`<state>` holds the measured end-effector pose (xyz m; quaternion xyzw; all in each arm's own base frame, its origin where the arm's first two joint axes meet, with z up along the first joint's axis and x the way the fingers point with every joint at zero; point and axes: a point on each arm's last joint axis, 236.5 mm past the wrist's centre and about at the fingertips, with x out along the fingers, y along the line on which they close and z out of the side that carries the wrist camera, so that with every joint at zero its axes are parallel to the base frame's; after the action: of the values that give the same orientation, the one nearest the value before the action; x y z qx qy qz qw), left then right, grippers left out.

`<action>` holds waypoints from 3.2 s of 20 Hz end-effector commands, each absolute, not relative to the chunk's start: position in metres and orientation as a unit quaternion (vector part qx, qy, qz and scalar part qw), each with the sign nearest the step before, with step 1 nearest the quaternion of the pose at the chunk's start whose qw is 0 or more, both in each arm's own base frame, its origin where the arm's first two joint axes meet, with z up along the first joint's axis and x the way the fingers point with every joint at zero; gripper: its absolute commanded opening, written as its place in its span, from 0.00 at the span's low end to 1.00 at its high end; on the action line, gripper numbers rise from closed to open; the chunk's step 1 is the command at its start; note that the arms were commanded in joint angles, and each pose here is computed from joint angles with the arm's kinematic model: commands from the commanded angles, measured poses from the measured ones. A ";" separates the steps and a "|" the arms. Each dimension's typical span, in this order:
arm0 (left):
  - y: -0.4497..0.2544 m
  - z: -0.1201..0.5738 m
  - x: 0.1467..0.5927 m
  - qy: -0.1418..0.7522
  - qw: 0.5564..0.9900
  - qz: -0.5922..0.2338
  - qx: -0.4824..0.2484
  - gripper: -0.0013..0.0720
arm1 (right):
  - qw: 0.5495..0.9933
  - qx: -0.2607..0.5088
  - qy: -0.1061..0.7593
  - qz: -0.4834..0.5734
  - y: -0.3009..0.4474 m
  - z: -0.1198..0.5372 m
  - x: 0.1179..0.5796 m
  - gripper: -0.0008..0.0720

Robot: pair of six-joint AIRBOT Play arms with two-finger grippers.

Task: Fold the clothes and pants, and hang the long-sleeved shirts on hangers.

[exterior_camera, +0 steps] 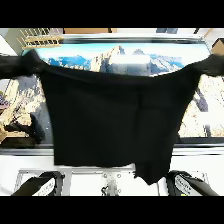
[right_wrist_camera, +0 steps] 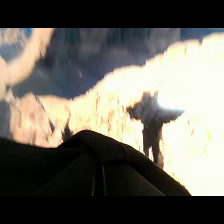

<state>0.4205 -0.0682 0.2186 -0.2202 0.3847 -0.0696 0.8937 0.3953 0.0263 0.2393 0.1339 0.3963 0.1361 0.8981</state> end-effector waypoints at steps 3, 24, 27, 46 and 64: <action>-0.060 0.024 0.509 0.489 0.834 -0.008 -0.257 0.02 | 0.827 0.140 0.535 0.104 0.022 0.058 0.484 0.02; -0.057 -0.083 0.463 0.560 0.767 0.035 -0.310 0.02 | 0.788 0.122 0.603 0.034 -0.011 -0.054 0.428 0.02; -0.058 -0.103 0.442 0.581 0.750 0.045 -0.313 0.02 | 0.769 0.132 0.624 0.035 -0.006 -0.072 0.410 0.03; 0.001 -0.105 0.259 0.609 0.706 0.144 -0.331 0.99 | 0.843 0.148 0.517 0.021 -0.034 0.082 0.352 0.68; -0.074 -0.113 0.308 0.581 0.728 0.078 -0.355 0.37 | 0.832 0.170 0.526 0.043 -0.020 0.084 0.346 0.68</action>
<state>0.2983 -0.0681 -0.1197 -0.3711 0.5788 0.0920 0.7203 0.3500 -0.0214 0.0852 0.1703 0.5178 0.0400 0.8374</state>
